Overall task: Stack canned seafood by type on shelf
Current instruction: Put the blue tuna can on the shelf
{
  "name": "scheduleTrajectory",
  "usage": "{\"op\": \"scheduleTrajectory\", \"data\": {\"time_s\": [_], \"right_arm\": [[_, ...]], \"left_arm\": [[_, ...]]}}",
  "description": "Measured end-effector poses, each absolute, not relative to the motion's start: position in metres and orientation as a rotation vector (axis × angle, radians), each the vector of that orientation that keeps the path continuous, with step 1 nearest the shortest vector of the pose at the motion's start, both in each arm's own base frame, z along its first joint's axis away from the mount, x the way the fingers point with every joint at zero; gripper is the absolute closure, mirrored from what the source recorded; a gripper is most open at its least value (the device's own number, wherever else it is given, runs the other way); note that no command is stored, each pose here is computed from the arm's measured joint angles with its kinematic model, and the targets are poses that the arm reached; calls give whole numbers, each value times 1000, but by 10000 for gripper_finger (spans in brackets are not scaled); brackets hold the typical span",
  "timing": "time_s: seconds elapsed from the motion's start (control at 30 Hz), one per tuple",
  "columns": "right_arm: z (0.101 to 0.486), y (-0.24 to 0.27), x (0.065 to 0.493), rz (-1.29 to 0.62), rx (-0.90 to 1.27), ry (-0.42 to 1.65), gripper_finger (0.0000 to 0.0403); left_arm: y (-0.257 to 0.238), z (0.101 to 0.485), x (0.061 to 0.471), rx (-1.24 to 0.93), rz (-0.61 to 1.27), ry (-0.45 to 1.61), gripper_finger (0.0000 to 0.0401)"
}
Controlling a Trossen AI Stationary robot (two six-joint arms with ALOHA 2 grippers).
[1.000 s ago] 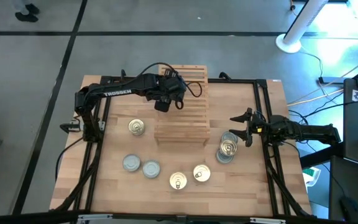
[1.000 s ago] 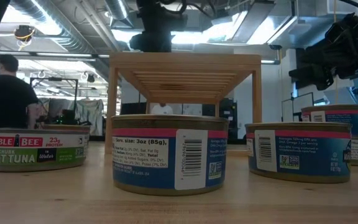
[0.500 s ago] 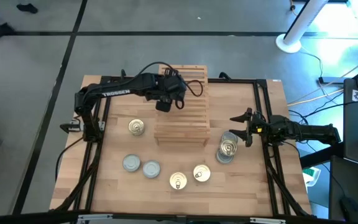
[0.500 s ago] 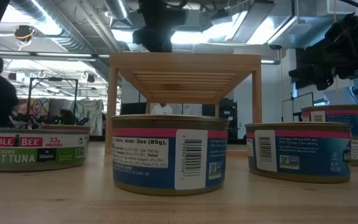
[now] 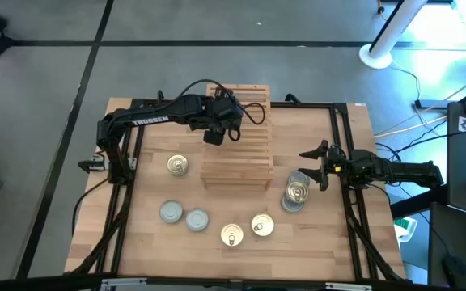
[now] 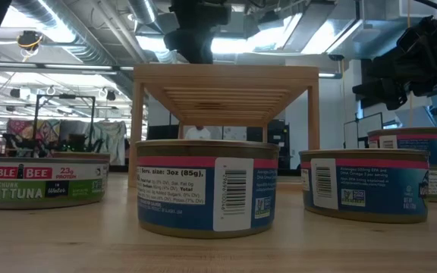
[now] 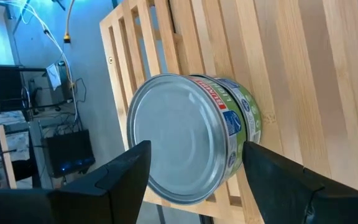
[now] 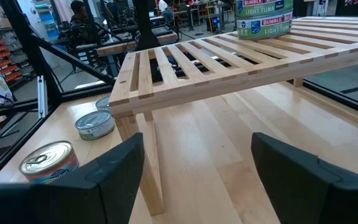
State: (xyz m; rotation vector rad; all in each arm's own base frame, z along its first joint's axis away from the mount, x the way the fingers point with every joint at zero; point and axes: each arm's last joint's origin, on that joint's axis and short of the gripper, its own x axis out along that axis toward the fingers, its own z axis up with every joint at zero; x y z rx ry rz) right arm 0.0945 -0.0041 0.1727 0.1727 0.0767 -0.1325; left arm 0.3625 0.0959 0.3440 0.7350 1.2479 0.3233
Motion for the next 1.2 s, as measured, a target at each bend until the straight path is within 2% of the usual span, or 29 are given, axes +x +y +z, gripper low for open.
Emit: {"op": "scheduleTrajectory", "data": {"time_s": [0.47, 0.9, 1.2], "right_arm": [[173, -4, 94, -129, 173, 76, 109], [179, -1, 95, -5, 180, 18, 109], [188, 1, 95, 37, 140, -76, 109]], "left_arm": [[49, 356, 363, 836, 321, 1189, 151], [-31, 358, 363, 744, 265, 1039, 151], [-71, 352, 361, 542, 231, 957, 151]]}}
